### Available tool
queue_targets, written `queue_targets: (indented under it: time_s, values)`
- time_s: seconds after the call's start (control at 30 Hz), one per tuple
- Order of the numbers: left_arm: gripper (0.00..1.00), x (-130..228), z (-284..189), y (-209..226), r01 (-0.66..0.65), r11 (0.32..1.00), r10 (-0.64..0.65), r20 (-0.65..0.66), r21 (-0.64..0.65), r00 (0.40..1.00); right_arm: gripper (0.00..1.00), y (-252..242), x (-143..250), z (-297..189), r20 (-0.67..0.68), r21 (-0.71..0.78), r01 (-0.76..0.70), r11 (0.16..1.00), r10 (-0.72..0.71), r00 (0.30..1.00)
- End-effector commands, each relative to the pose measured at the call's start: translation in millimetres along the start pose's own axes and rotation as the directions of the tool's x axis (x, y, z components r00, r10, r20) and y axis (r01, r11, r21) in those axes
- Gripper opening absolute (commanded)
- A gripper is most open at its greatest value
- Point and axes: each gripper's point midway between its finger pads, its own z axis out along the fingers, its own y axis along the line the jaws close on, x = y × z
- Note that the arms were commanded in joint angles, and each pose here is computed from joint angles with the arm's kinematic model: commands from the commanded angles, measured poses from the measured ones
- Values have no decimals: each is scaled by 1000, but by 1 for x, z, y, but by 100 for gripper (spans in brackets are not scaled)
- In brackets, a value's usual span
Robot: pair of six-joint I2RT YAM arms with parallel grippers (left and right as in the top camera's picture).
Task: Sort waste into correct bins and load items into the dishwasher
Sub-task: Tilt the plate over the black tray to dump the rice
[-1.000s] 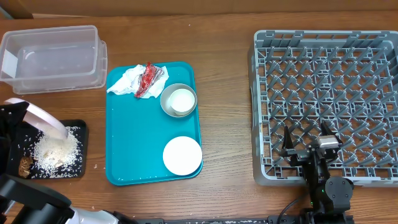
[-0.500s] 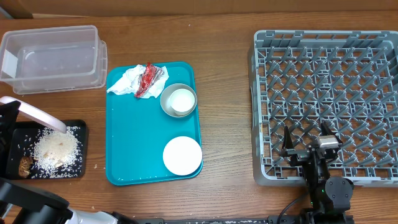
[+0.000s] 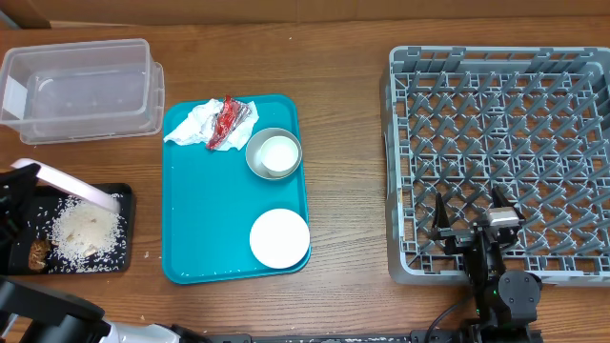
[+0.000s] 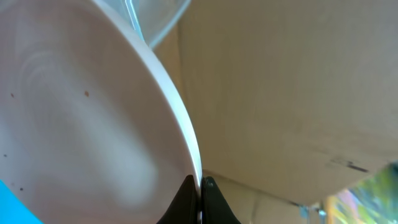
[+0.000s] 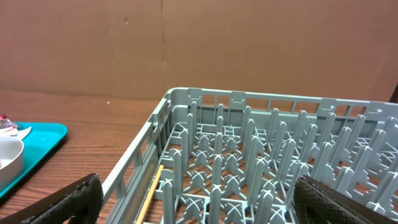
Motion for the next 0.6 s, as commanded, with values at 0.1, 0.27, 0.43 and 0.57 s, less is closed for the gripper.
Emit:
queue_targets:
  time_s: [0.1,0.27,0.43,0.57]
  values:
    - [4,42,13,-28,-145,985,154,-96,98,983,100,1,1,0,8,-1,-7,1000,7,1000]
    - [4,83,32,-41,-261,964,265,-186,49,946,100,0,1,0,8,-1,-7,1000,7,1000]
    - [4,129,50,-36,-416,908,379,-324,-51,867,100,1,1,0,8,-1,-7,1000,7,1000]
    - [4,154,62,-17,-502,846,388,-439,-179,810,100,0,1,0,8,-1,-7,1000,7,1000]
